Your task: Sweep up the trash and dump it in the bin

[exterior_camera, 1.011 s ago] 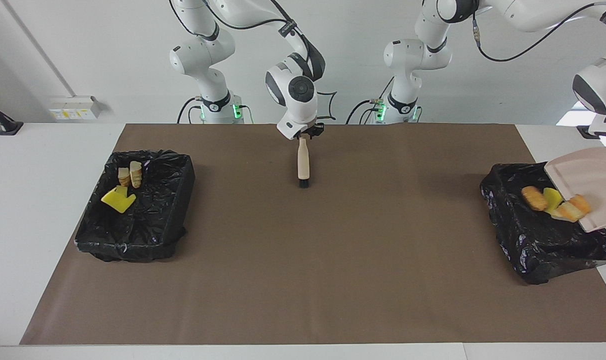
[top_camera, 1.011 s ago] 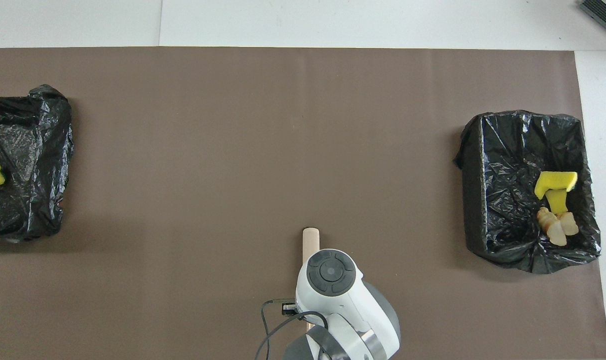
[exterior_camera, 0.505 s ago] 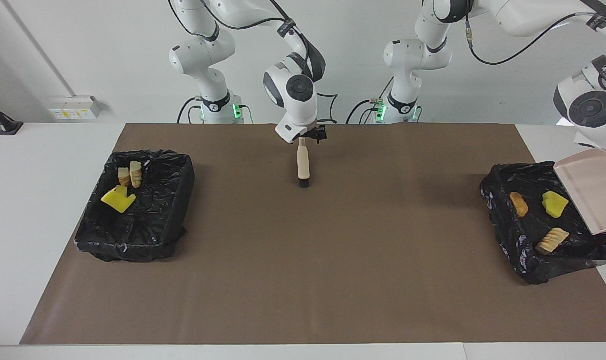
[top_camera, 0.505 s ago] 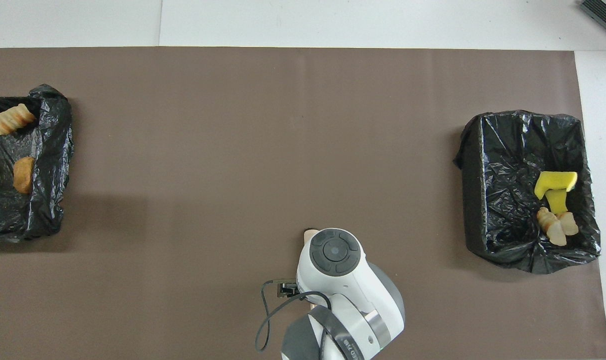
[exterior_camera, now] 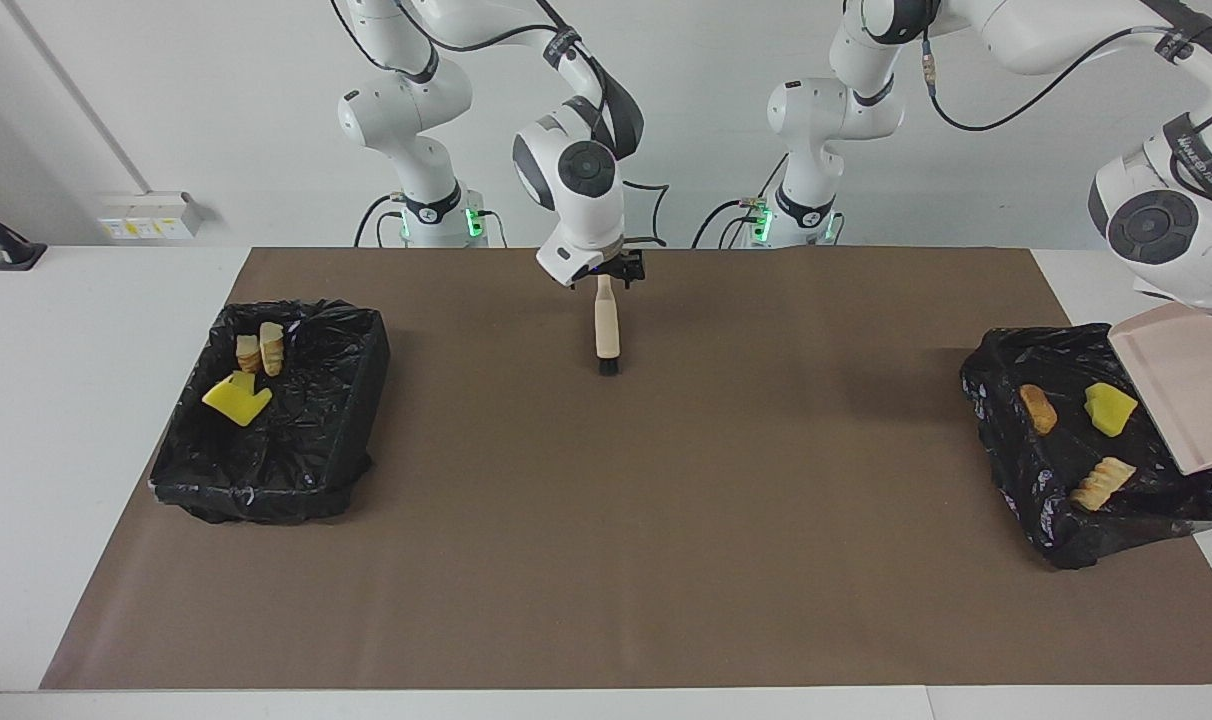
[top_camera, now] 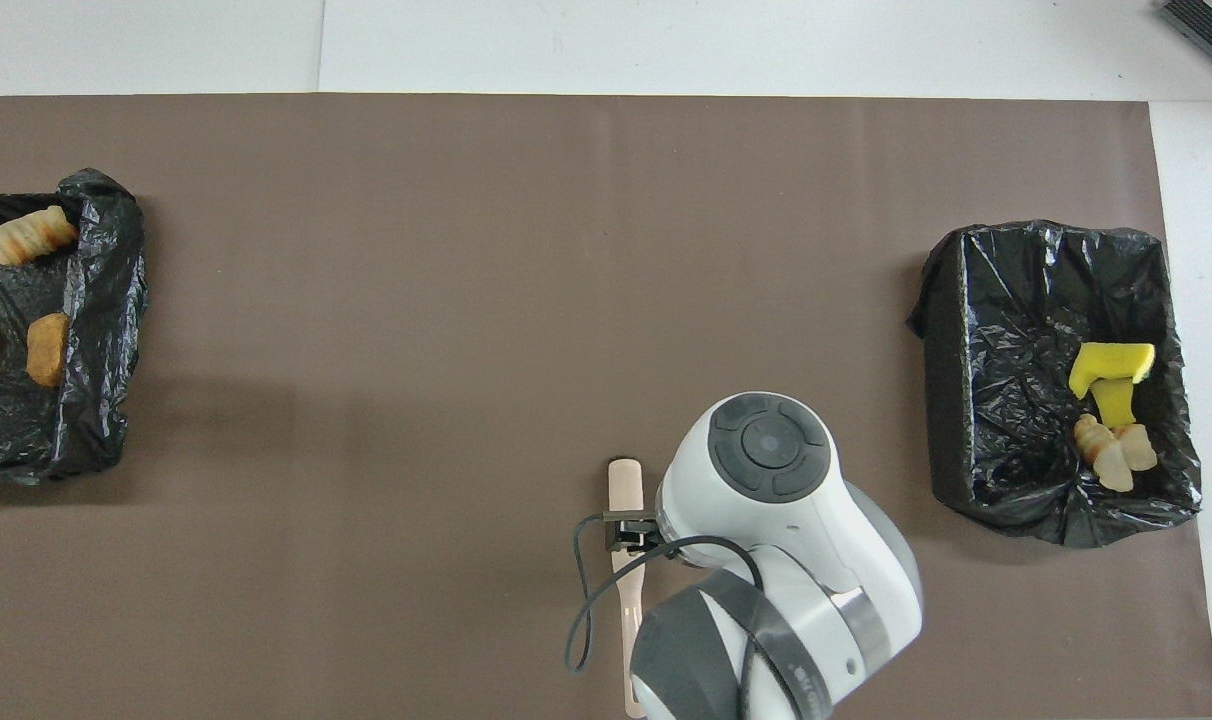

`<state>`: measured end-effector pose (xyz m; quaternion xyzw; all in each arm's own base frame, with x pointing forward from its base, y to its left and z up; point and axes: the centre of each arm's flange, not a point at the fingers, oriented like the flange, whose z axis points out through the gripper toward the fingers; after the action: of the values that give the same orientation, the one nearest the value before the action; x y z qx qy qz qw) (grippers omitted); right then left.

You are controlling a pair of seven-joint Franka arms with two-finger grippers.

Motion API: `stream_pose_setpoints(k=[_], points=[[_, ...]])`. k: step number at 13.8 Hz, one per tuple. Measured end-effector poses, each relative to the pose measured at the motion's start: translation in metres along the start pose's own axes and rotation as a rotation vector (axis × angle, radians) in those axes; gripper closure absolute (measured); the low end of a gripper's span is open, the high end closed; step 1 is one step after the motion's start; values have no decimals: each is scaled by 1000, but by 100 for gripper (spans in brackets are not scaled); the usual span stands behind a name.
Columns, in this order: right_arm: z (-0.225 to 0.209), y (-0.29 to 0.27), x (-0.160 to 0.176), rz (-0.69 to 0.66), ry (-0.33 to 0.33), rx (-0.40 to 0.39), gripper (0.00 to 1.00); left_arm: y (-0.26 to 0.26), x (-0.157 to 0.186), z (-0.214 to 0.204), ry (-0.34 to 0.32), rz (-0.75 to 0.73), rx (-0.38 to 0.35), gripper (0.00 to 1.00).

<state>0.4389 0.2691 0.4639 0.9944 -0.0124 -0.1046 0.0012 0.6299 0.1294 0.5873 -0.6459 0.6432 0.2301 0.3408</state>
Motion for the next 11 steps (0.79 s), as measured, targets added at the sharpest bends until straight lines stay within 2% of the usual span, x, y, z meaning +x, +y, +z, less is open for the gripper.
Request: stream_pose_setpoints(k=[1, 4, 6, 8, 11], points=[[-25, 25, 7, 5, 31, 1, 0, -1, 8, -12, 68, -28, 4, 67], [-90, 114, 35, -25, 137, -16, 0, -5, 70, -47, 233, -121, -16, 67], [-125, 177, 49, -61, 189, -25, 0, -6, 115, -69, 299, -216, -45, 67], [-144, 235, 58, -34, 224, -15, 0, -4, 164, -99, 381, -343, -96, 67], [-159, 282, 62, 39, 251, -6, 0, 5, 248, -135, 443, -535, -200, 67]])
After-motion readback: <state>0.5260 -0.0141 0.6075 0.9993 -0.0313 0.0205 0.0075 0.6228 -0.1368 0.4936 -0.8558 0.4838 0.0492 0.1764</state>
